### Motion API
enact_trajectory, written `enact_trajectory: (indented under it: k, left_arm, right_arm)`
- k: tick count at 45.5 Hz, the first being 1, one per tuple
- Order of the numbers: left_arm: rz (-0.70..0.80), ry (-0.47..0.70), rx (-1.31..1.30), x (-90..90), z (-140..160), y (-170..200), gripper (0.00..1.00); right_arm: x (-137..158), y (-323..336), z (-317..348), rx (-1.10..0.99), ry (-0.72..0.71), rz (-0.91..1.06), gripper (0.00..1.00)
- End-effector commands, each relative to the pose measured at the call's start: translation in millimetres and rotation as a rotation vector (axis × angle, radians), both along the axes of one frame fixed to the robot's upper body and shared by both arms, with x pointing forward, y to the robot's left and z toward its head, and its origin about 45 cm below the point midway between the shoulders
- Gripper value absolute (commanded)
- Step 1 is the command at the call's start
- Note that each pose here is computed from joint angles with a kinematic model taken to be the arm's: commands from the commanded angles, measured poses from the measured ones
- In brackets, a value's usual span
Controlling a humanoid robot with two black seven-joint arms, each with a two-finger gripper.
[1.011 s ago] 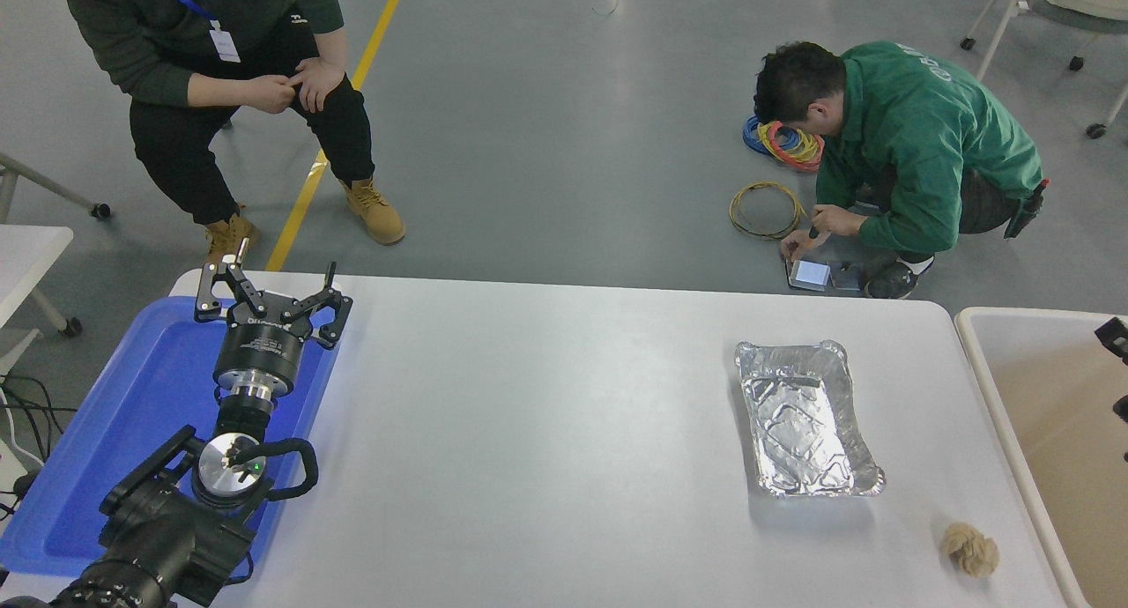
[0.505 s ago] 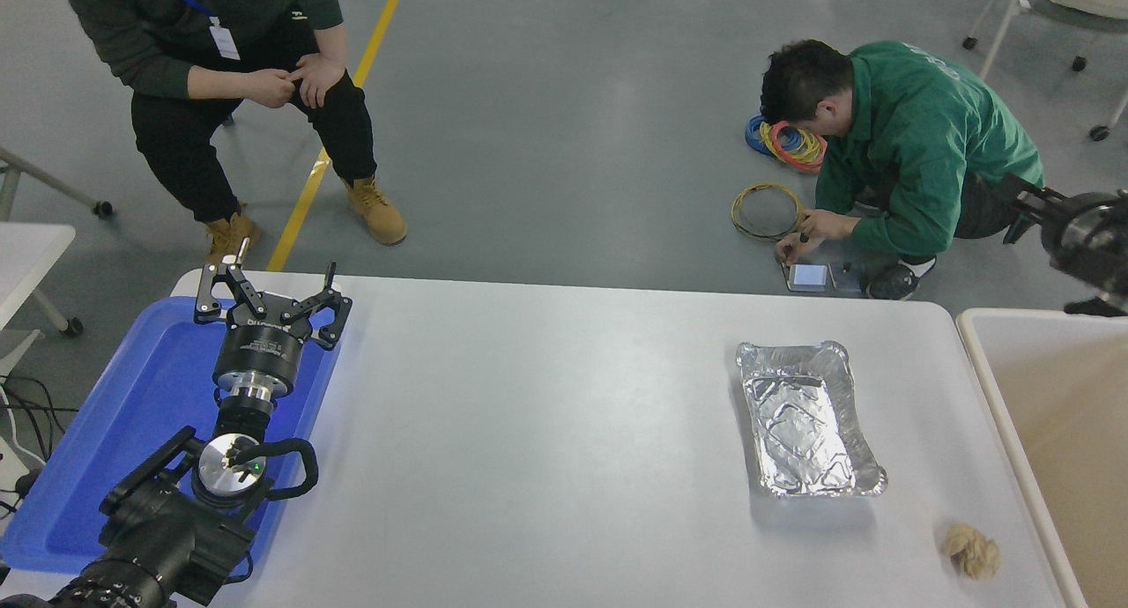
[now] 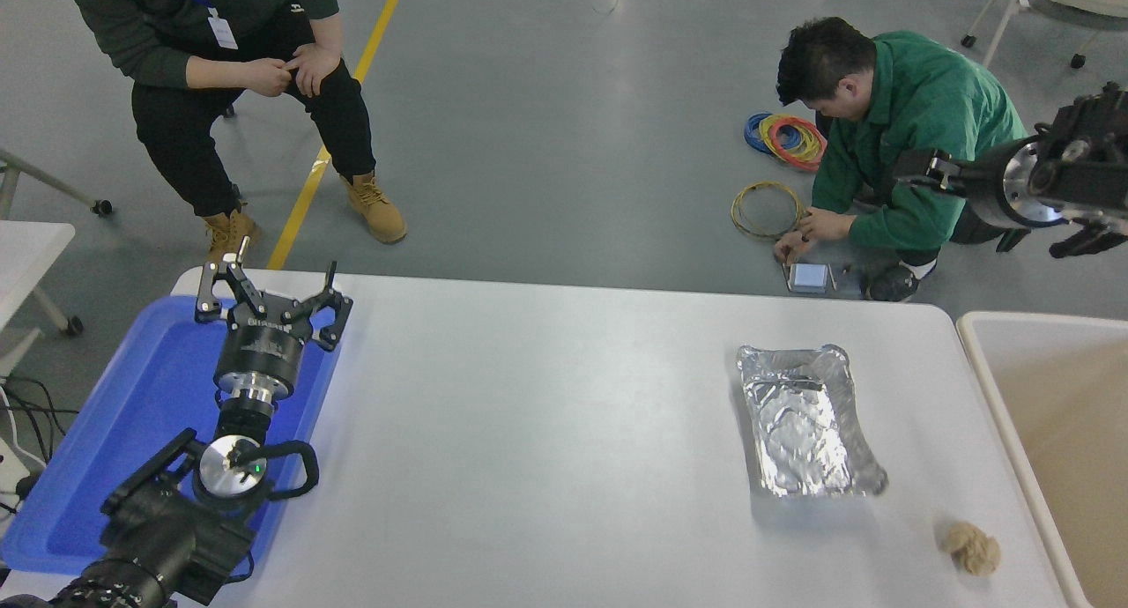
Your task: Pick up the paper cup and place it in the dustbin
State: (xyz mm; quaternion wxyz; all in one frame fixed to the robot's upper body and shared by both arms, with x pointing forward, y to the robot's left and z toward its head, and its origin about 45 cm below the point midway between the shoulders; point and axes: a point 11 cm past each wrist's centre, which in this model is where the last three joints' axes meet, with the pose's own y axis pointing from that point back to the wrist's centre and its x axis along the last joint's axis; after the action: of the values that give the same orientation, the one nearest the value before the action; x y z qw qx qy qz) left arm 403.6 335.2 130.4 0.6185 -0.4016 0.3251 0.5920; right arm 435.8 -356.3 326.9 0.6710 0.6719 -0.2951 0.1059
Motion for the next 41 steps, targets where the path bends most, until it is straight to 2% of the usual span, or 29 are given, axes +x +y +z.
enact_trajectory:
  k: [1, 11, 41]
  left_arm:
    - [0.000, 0.000, 0.000, 0.0, 0.0, 0.1, 1.00]
    - [0.000, 0.000, 0.000, 0.0, 0.0, 0.1, 1.00]
    - [0.000, 0.000, 0.000, 0.0, 0.0, 0.1, 1.00]
  right_arm:
    - [-35.5, 35.3, 22.4, 0.051, 0.258, 0.119, 1.00]
    - [-58.0, 60.3, 32.1, 0.068, 0.389, 0.198, 1.00]
    - [-58.6, 108.2, 40.9, 0.005, 0.397, 0.329, 1.00]
